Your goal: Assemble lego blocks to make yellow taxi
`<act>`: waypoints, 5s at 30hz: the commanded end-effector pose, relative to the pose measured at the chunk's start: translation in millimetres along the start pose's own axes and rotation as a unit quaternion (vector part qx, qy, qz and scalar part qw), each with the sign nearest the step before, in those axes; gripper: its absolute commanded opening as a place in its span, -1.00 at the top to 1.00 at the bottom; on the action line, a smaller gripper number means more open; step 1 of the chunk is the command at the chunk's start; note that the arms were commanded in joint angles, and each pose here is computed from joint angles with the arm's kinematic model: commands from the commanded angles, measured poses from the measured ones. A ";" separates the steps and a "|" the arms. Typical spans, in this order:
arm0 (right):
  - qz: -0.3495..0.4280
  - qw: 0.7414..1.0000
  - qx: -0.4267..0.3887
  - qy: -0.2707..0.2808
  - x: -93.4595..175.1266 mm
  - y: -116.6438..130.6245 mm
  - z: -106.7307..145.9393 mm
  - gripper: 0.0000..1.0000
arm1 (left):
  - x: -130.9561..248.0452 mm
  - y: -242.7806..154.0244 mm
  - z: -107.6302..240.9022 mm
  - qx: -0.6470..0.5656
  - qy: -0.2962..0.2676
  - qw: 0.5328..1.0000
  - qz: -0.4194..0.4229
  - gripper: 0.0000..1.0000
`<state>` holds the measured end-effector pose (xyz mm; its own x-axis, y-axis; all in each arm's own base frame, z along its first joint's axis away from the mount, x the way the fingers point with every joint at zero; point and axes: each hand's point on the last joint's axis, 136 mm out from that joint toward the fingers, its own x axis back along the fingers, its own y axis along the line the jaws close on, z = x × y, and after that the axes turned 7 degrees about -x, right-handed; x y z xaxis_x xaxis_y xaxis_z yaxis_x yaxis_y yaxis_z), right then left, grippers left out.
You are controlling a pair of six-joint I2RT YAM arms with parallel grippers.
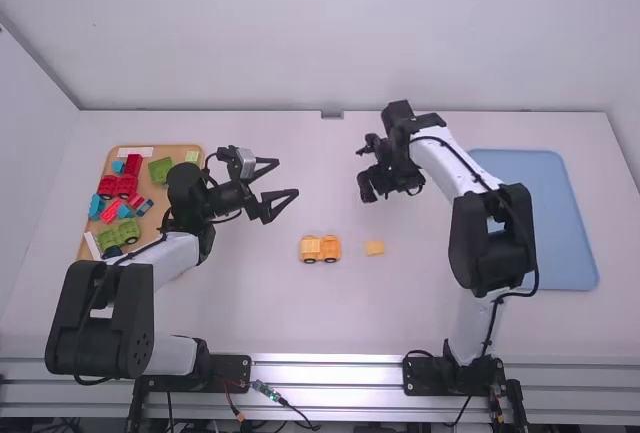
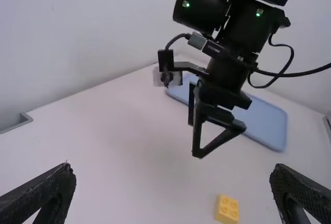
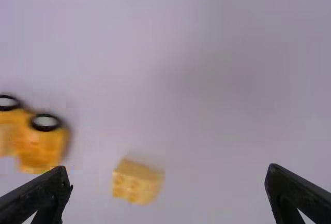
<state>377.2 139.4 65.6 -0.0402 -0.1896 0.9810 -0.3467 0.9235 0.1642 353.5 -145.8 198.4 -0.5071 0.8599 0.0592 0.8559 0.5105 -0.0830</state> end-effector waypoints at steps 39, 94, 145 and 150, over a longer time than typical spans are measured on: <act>-0.147 0.805 0.520 -0.244 46.1 27.1 55.8 -0.98 | 1.1 -23.8 17.9 -0.122 0.020 0.989 0.077 -0.98; -0.201 0.815 0.468 -0.277 -91.2 20.8 85.7 -0.35 | -25.6 -62.4 156.7 -0.184 0.102 0.959 0.192 -0.98; -0.319 0.773 0.479 -0.265 -45.9 116.1 59.3 1.00 | -53.9 -55.9 217.7 -0.177 0.173 0.946 0.209 -0.23; -0.289 0.795 0.466 -0.260 -61.5 122.7 50.9 1.00 | -53.9 -55.3 218.1 -0.193 0.171 0.943 0.211 -0.15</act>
<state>295.3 245.3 24.4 0.0827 -0.8422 0.5328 -0.9935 -0.0281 0.1099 310.6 -216.4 -15.2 -0.1098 0.9016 0.4183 0.9846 0.0412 0.1696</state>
